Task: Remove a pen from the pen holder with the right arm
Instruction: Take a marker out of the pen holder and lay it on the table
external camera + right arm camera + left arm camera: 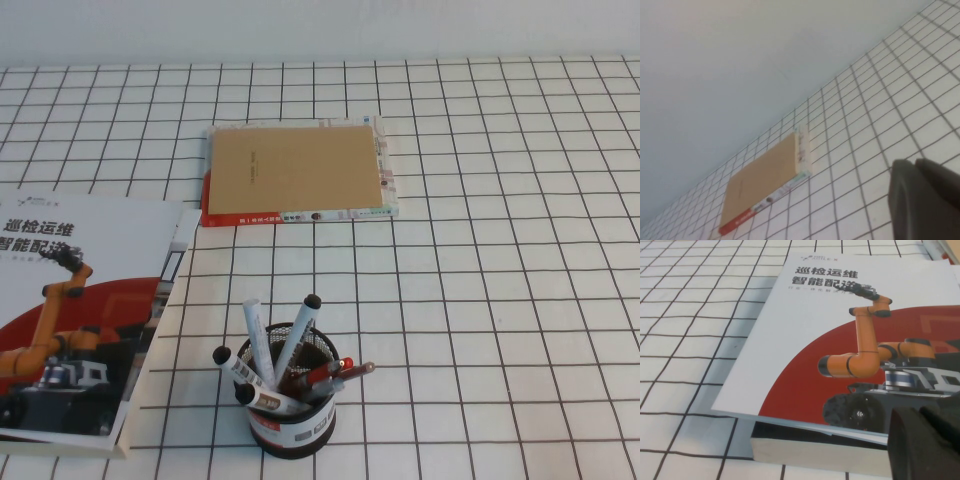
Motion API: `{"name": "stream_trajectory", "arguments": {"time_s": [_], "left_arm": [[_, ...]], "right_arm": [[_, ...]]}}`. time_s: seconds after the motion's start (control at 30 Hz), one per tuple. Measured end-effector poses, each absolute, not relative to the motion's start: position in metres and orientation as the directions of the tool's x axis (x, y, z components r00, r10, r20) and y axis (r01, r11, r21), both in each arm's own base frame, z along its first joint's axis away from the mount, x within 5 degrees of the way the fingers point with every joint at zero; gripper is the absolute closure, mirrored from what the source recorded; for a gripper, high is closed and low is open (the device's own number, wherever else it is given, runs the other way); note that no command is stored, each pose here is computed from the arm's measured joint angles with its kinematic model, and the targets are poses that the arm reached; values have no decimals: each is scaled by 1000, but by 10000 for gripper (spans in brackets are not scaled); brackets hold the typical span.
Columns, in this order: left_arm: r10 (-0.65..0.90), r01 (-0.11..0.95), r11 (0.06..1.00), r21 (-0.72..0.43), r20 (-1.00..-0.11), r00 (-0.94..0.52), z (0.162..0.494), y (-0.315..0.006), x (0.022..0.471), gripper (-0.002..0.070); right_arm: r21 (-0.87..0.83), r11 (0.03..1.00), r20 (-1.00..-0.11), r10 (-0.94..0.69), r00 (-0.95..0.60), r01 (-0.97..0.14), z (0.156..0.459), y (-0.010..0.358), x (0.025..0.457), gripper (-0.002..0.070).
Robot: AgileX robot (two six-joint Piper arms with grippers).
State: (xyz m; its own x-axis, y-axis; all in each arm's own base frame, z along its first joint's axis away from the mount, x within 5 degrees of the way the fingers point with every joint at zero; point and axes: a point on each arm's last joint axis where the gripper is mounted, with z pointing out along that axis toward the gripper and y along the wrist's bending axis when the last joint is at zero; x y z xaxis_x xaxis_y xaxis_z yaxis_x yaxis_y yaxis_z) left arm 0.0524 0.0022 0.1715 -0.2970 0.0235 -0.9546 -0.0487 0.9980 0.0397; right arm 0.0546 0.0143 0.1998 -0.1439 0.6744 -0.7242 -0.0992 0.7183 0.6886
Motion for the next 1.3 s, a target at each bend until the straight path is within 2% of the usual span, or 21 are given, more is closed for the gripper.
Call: {"name": "stream_trajectory", "arguments": {"time_s": [0.17,0.4,0.77,0.93,1.13,1.23,1.3], "left_arm": [[24,-49,998,40,-955,-297,172,2,52,678],[24,-49,998,40,-955,-297,172,2,52,678],[24,-49,998,40,-955,-297,172,2,52,678],[24,-49,998,40,-955,-297,172,2,52,678],[24,-49,998,40,-955,-297,172,2,52,678],[24,-49,998,40,-955,-297,172,2,52,678],[24,-49,998,40,-955,-297,172,2,52,678]], "right_arm": [[663,737,-739,615,-276,-132,230,24,55,692],[540,829,-749,397,-530,-142,269,36,79,692],[426,875,-739,192,-646,-228,284,46,138,692],[382,858,-766,86,-636,-343,292,72,157,692],[280,789,-862,-44,-504,-547,298,130,168,689],[223,750,-907,-75,-415,-623,292,157,161,647],[186,729,-936,-72,-344,-659,284,171,154,576]]}}
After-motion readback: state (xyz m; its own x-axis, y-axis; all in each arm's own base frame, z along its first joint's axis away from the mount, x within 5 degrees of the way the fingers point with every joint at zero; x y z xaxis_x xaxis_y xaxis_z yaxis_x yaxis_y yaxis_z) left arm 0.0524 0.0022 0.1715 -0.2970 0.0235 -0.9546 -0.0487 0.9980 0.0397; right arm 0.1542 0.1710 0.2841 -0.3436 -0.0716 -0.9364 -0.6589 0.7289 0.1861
